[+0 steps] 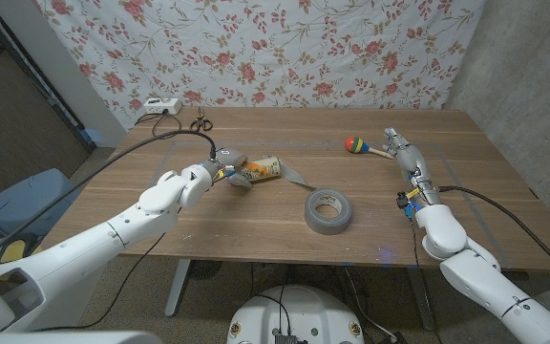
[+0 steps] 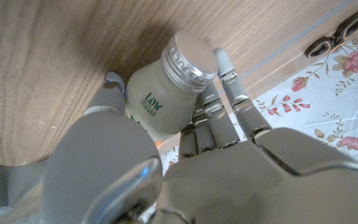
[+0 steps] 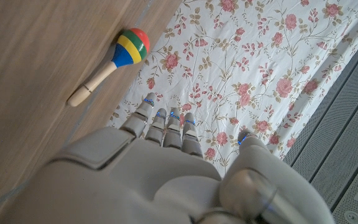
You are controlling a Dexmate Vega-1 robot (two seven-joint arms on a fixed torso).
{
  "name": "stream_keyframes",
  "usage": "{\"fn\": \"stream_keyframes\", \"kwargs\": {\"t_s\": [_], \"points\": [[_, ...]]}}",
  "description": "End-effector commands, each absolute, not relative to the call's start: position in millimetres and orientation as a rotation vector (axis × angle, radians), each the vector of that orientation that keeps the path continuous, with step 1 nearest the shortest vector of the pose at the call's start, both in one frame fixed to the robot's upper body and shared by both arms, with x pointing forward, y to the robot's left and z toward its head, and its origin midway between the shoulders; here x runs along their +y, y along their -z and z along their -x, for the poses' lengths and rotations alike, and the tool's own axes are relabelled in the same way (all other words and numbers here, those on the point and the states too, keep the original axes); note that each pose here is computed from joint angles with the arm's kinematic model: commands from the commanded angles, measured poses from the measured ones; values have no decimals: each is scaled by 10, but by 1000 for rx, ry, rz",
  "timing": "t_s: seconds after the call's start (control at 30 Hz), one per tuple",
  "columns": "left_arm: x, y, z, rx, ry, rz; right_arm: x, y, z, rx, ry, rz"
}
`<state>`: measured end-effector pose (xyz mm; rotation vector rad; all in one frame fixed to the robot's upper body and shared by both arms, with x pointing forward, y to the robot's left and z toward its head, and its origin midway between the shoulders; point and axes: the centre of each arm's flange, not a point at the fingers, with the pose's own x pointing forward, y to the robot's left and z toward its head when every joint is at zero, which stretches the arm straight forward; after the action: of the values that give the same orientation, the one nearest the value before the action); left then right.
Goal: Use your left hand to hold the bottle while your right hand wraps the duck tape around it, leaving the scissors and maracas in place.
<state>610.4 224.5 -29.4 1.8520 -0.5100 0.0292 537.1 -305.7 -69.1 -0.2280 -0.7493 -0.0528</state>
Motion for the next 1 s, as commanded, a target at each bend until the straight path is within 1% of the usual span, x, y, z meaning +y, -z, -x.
{"fn": "stream_keyframes", "kwargs": {"t_s": [0.03, 0.17, 0.33, 0.63, 1.0], "points": [[2217, 276, -6092, -678, -157, -1822, -3079, 639, -5383, -742, 76, 253], [2215, 203, -6077, -745, -202, -1801, -3075, 617, -5346, -726, 89, 282], [2220, 63, -6062, -796, -250, -1769, -3041, 573, -5221, -643, 120, 408], [2273, -118, -5997, -884, -344, -1689, -2942, 558, -5034, -464, 96, 636], [2316, -187, -5930, -948, -407, -1638, -2747, 498, -4818, -226, 48, 915]]}}
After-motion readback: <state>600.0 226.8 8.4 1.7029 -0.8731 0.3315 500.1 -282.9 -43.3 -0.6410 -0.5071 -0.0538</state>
